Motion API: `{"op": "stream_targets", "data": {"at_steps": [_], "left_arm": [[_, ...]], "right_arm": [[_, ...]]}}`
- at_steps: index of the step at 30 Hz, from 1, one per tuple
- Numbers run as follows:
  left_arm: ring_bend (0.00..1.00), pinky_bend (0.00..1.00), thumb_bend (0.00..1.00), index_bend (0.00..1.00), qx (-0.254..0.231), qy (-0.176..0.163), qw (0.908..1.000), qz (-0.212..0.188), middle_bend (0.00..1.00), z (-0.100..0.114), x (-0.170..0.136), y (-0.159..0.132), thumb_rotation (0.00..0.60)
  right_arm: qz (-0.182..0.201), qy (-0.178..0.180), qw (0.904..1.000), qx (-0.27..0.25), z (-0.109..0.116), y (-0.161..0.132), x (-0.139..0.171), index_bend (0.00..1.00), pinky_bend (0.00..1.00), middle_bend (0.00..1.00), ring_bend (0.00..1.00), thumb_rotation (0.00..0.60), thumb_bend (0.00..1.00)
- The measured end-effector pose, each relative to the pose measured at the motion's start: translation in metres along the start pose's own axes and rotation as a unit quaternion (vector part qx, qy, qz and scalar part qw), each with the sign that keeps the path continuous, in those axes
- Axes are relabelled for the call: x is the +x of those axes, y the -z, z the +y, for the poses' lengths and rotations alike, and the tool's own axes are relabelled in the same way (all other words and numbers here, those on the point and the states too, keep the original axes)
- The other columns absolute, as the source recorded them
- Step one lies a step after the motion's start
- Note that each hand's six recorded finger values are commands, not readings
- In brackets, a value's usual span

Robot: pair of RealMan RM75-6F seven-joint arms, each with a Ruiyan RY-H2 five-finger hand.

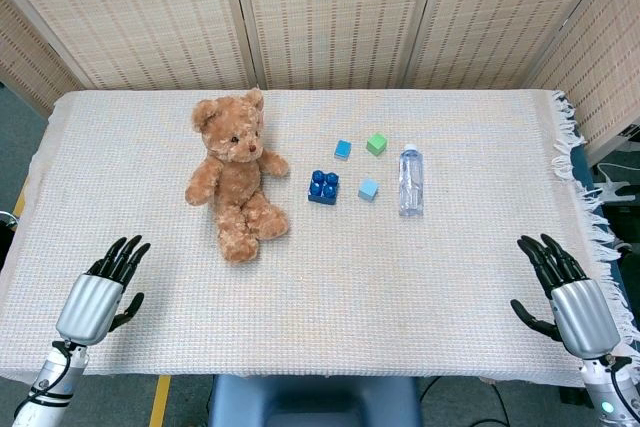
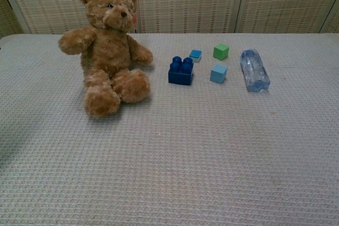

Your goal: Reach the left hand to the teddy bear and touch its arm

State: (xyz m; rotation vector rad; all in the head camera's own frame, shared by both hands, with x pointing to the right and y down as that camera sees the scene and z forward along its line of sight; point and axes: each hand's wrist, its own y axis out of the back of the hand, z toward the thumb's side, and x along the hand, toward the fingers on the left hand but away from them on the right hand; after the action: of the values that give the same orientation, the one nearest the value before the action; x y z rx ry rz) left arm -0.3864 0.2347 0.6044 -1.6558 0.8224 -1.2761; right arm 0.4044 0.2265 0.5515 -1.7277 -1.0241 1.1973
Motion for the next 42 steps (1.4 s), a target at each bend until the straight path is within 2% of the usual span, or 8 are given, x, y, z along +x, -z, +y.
{"op": "stream_targets", "data": {"at_steps": [9, 14, 18, 22, 27, 31, 38, 42], "left_arm": [[0.04, 0.36, 0.38, 0.00, 0.001, 0.006, 0.9999, -0.008, 0.02, -0.003, 0.000, -0.004, 0.600], [0.07, 0.36, 0.38, 0.00, -0.001, -0.005, 1.0000, -0.007, 0.06, -0.003, 0.002, -0.009, 0.600], [0.13, 0.37, 0.38, 0.03, -0.013, -0.028, 0.9995, 0.012, 0.13, -0.004, 0.007, -0.014, 0.600], [0.14, 0.37, 0.38, 0.04, -0.033, -0.040, 0.9982, 0.030, 0.15, -0.008, 0.015, -0.019, 0.600], [0.14, 0.37, 0.38, 0.03, -0.042, -0.040, 0.9976, 0.037, 0.14, -0.010, 0.030, -0.027, 0.600], [0.14, 0.37, 0.38, 0.00, -0.039, -0.054, 0.9968, 0.044, 0.12, -0.011, 0.045, -0.038, 0.600], [0.14, 0.37, 0.38, 0.02, -0.029, -0.092, 0.9926, 0.073, 0.13, -0.009, 0.080, -0.059, 0.600], [0.14, 0.37, 0.38, 0.02, -0.013, -0.094, 0.9910, 0.095, 0.13, -0.011, 0.101, -0.065, 0.600]], "right_arm": [[-0.002, -0.008, 1.0000, -0.001, -0.002, 0.001, 0.000, 0.00, 0.18, 0.07, 0.00, 0.600, 0.14], [-0.001, -0.011, 0.9999, -0.001, -0.002, 0.000, -0.001, 0.00, 0.18, 0.07, 0.00, 0.600, 0.14], [0.009, 0.002, 0.9999, -0.006, 0.003, -0.002, -0.002, 0.00, 0.18, 0.07, 0.00, 0.600, 0.14], [0.022, 0.031, 0.9991, -0.017, 0.011, -0.003, -0.002, 0.00, 0.18, 0.07, 0.00, 0.600, 0.13], [0.030, 0.044, 0.9980, -0.034, 0.016, -0.001, -0.004, 0.00, 0.18, 0.07, 0.00, 0.600, 0.13], [0.033, 0.041, 0.9976, -0.046, 0.017, 0.000, -0.006, 0.00, 0.18, 0.07, 0.00, 0.600, 0.13], [0.044, 0.025, 0.9971, -0.056, 0.013, -0.002, -0.006, 0.00, 0.18, 0.07, 0.00, 0.600, 0.13], [0.045, 0.022, 0.9970, -0.059, 0.014, -0.002, -0.007, 0.00, 0.18, 0.07, 0.00, 0.600, 0.13]]}}
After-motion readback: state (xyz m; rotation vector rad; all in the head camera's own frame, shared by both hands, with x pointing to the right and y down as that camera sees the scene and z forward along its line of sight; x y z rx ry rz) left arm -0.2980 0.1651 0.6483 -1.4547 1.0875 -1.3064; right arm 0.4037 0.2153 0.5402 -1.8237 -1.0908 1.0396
